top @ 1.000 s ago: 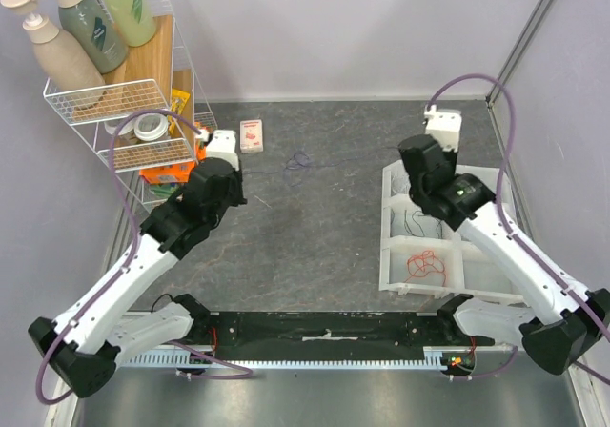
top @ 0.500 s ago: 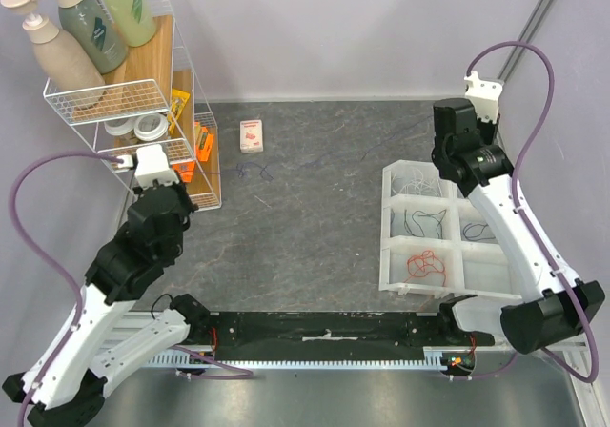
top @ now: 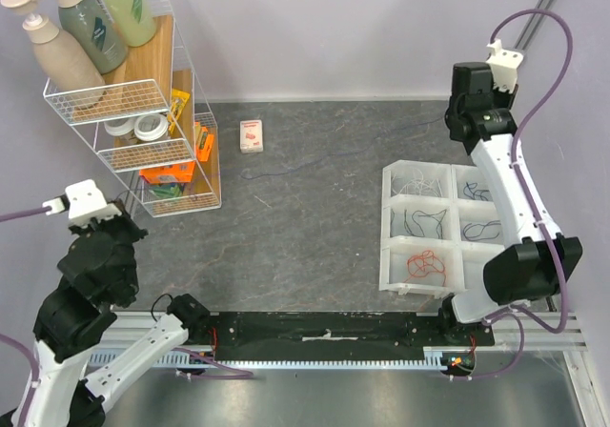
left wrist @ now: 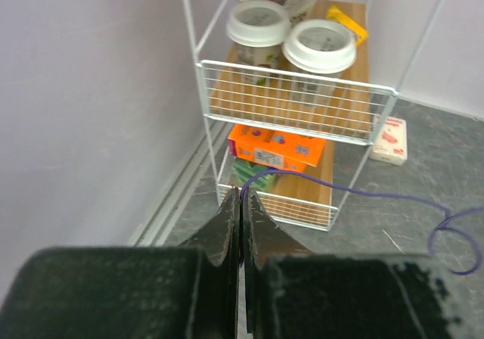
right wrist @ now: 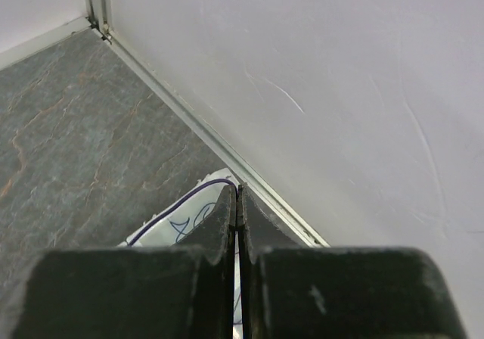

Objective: Untangle the cables

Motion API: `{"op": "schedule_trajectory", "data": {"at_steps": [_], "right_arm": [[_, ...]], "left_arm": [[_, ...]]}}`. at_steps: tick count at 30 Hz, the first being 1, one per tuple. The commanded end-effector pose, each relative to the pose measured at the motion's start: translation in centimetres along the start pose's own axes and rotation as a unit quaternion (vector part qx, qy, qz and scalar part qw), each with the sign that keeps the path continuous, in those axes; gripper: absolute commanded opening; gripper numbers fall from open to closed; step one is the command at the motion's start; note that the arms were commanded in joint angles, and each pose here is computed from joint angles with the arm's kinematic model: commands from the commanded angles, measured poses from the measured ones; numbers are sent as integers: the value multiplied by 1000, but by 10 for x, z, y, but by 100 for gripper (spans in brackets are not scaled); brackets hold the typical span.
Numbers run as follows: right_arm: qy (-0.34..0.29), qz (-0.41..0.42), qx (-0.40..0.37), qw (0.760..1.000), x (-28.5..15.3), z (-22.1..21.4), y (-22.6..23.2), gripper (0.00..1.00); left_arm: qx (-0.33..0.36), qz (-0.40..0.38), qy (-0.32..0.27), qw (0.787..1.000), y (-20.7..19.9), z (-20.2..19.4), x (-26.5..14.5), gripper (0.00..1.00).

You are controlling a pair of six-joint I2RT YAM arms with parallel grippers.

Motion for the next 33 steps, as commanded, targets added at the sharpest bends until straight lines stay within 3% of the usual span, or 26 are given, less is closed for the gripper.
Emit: {"op": "schedule_trajectory", "data": {"at_steps": [1, 8, 18, 22, 25, 28, 31, 33], "right_arm": [[12, -16, 69, 997, 31, 14, -15, 0], [49, 9, 112, 992, 85, 15, -15, 0], [41, 3, 70, 997, 116, 22, -7, 0], [42, 36, 70, 996, 121, 20, 4, 0], [32, 80, 74, 994, 114, 24, 21, 0], [12, 146, 63, 987, 86, 32, 52, 0], [-28, 251, 24, 967, 25, 39, 107, 0], [-58, 343, -10, 938, -24, 35, 141, 0]], "left_arm": [[29, 50, -37, 998, 36, 18, -13, 2], [28, 72, -55, 995, 62, 24, -26, 2], [63, 110, -59, 990, 94, 30, -42, 2], [73, 111, -62, 989, 98, 36, -43, 2], [85, 77, -54, 992, 74, 33, -32, 2], [79, -5, -21, 997, 25, 19, -13, 2], [57, -108, 37, 992, -38, -12, 6, 2], [49, -192, 87, 976, -80, -34, 11, 2]]}}
Point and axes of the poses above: each gripper's point midway between its finger pads, its own x axis out along the fingers, its own y axis along the line the jaws close on, z = x × y, the point moved 5 cm from there along -x, back along the fingers, and after that the axes turned 15 degrees about -x, right-handed, at the moved point
